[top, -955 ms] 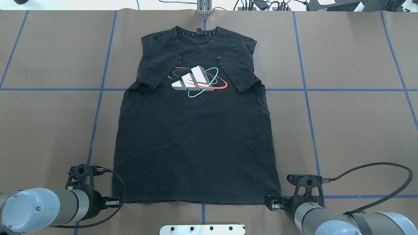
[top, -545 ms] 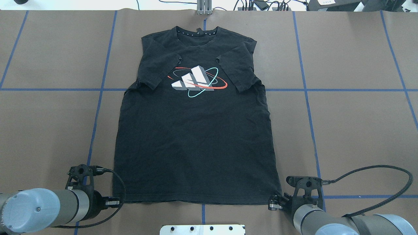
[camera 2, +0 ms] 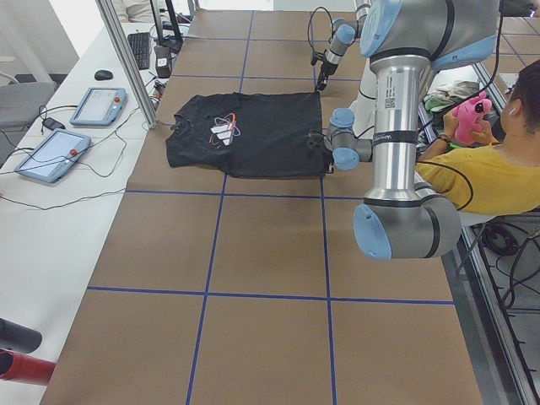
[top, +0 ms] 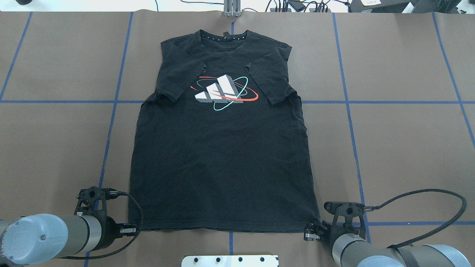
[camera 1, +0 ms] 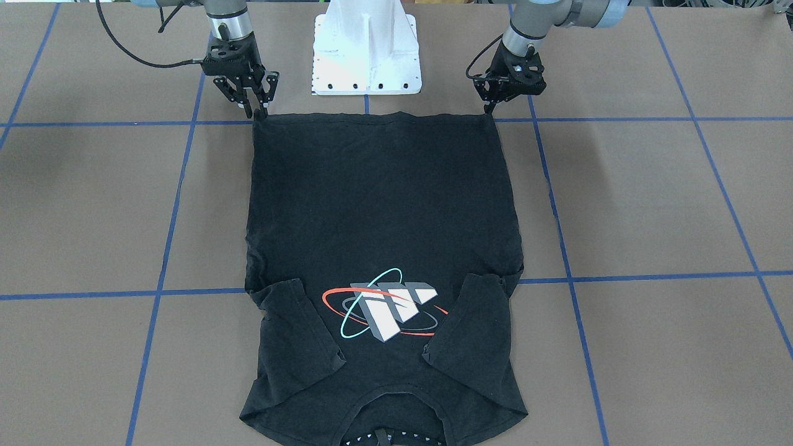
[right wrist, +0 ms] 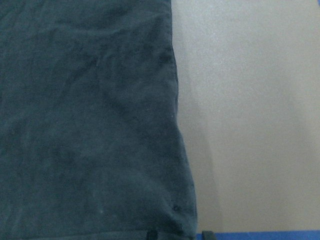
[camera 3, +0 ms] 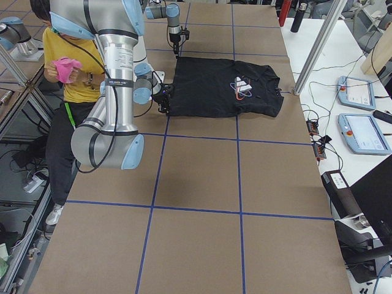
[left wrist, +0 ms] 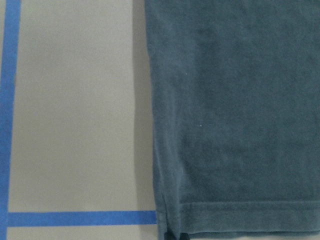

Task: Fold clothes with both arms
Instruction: 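Grasp the hem corners with both grippers, then lift the hem with both grippers and fold it toward the collar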

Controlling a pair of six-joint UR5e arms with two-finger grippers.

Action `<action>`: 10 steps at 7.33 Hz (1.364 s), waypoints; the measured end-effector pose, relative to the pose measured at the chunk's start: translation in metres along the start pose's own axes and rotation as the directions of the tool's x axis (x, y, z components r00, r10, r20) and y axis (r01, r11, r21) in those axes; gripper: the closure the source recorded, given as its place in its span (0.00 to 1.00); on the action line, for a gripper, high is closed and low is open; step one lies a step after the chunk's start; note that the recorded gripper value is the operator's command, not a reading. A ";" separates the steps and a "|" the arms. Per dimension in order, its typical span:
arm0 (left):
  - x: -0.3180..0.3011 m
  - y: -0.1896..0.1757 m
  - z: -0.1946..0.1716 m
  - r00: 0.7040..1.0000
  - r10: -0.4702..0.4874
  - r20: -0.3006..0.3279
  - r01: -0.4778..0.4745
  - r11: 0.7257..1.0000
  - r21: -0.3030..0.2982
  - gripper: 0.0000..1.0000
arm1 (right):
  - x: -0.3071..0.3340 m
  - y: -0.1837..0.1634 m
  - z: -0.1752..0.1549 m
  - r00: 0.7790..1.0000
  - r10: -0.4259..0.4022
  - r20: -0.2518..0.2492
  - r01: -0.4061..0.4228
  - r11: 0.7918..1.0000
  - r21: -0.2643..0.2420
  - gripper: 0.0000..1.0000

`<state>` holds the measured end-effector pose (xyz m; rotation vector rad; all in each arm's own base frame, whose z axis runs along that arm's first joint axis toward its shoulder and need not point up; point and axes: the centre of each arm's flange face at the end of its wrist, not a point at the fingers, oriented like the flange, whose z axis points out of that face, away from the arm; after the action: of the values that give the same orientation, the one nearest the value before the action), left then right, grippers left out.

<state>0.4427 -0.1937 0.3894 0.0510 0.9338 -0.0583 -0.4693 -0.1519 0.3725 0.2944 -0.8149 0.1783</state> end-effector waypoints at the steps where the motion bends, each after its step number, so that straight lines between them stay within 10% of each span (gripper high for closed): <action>1: 0.000 0.000 0.000 1.000 0.000 0.000 0.000 1.000 0.000 1.00 | 0.000 0.001 0.001 1.000 -0.002 -0.001 0.002 1.000 -0.002 0.64; 3: 0.000 0.000 0.000 1.000 0.000 0.000 0.000 1.000 0.000 1.00 | 0.000 0.004 0.002 1.000 -0.005 -0.002 0.005 1.000 -0.004 0.97; 10: 0.028 0.005 -0.073 0.998 0.007 -0.055 -0.010 0.997 -0.071 1.00 | -0.012 -0.021 -0.049 0.999 0.027 0.042 -0.026 0.999 -0.030 1.00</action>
<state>0.4005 -0.1846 0.3238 -0.0091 0.9901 -0.0159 -0.4378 -0.1564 0.3283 0.2599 -0.8626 0.1853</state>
